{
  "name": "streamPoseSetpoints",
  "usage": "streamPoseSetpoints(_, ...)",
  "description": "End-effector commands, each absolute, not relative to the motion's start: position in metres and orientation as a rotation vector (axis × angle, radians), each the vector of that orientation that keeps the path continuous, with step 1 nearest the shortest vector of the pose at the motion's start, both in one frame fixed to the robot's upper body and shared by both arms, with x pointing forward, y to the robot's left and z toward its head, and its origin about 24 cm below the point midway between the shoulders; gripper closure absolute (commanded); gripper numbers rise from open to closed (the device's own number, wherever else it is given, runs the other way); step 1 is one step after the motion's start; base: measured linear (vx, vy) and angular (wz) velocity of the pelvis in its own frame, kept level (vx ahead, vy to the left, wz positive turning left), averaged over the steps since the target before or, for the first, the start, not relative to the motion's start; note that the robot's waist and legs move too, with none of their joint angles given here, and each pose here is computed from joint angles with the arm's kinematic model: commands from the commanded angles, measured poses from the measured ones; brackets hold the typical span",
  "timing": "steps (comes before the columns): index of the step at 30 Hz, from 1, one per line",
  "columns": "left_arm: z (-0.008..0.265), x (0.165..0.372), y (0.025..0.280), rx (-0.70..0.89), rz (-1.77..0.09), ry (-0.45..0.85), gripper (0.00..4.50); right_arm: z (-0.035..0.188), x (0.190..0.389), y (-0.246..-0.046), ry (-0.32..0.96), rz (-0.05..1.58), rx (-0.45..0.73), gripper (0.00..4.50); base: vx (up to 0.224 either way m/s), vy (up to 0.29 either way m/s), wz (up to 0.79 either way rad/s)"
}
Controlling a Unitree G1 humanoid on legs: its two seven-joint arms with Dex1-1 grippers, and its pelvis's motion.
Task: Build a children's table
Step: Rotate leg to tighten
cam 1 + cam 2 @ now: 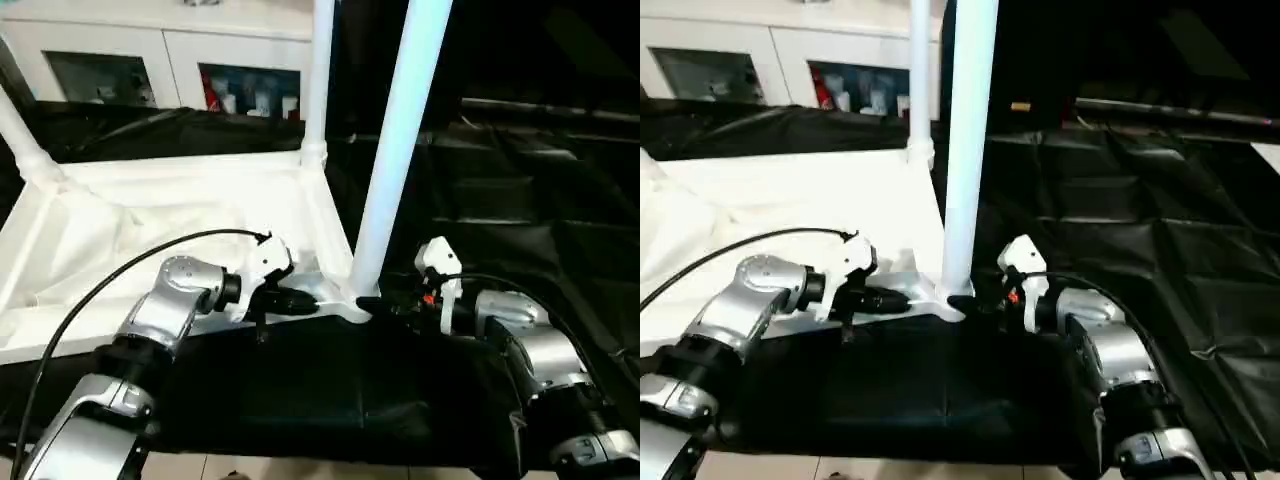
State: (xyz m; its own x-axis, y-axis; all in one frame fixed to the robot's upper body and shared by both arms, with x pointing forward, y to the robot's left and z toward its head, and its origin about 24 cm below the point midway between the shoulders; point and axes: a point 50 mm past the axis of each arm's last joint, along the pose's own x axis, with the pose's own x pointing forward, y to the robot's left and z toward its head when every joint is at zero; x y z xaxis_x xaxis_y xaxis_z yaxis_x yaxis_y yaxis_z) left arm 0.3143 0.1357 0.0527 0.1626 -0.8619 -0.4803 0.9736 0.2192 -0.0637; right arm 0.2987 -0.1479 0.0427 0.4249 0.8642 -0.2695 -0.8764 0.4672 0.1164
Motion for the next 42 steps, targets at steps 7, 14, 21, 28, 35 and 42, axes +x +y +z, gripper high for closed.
streamPoseSetpoints(7,0.047,0.2977,0.1142,0.242,-1.503,0.489,4.5,0.0518,0.2956,-0.1333,0.264,1.2,0.006,2.32,0.0,0.0,0.0)
streamPoseSetpoints(14,0.0477,0.2978,0.1142,0.245,-1.493,0.489,4.5,0.0504,0.2945,-0.1334,0.279,1.216,0.007,2.51,0.0,0.0,0.0)
streamPoseSetpoints(21,0.0479,0.296,0.1138,0.24,-1.5,0.497,4.5,0.0491,0.2931,-0.1288,0.278,1.249,-0.001,2.54,0.0,0.0,0.0)
streamPoseSetpoints(28,0.0478,0.2972,0.1139,0.246,-1.493,0.499,4.5,0.0502,0.2972,-0.1311,0.286,1.216,0.037,1.77,0.0,0.0,0.0)
streamPoseSetpoints(35,0.0477,0.2975,0.1137,0.248,-1.491,0.499,4.5,0.0497,0.2967,-0.1303,0.281,1.214,0.0,1.77,0.0,0.0,0.0)
streamPoseSetpoints(42,0.0484,0.2979,0.1142,0.25,-1.492,0.499,4.5,0.0494,0.2953,-0.1335,0.298,1.226,-0.008,2.11,0.0,0.0,0.0)
